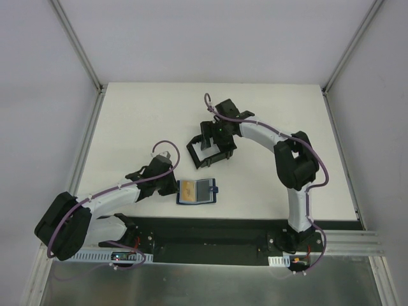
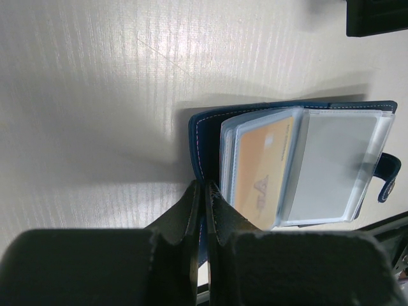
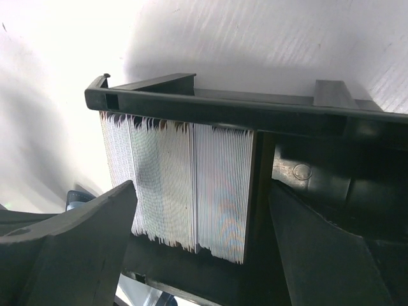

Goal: Put the credit cards into the card holder
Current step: Pick up the credit card from the storage box.

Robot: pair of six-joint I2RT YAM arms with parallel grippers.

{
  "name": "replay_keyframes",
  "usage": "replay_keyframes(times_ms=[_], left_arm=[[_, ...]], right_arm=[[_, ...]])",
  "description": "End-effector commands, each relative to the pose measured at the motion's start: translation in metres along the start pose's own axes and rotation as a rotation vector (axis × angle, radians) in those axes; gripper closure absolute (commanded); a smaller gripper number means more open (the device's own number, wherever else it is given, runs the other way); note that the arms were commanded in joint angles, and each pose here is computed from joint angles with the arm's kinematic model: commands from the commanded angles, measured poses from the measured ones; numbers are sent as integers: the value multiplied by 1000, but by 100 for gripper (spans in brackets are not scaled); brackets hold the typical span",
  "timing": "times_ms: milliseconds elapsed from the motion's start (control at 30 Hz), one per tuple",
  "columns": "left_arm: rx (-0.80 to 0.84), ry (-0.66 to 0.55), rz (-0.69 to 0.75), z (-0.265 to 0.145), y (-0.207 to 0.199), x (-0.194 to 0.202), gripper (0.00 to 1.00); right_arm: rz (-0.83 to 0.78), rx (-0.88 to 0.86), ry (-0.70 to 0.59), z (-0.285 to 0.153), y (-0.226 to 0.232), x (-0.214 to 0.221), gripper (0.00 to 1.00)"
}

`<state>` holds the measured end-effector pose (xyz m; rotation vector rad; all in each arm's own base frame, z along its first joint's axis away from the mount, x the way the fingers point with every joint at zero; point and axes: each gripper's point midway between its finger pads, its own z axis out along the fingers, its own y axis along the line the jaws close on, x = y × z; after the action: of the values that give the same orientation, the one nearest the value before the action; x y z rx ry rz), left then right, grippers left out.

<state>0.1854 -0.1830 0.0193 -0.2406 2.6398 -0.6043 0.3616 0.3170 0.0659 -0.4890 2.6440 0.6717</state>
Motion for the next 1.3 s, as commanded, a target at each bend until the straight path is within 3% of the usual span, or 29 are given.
replay_keyframes(times_ms=[0,367,700,1267], left_arm=[[-9,20,35,-3,-2,1,100],[-16,24,37,-2,-2,0,100],[-17,25,39,-1,-2,-1,100],[-23,30,40,0,-2,0,100]], right_arm=[[-8,-25,26,-7,4,-1,14],[32,-134,-49,-31,16,-15,31],[81,-218,-71,-36,20,-18,38],[85,-201,-90,-40,16,-20,56]])
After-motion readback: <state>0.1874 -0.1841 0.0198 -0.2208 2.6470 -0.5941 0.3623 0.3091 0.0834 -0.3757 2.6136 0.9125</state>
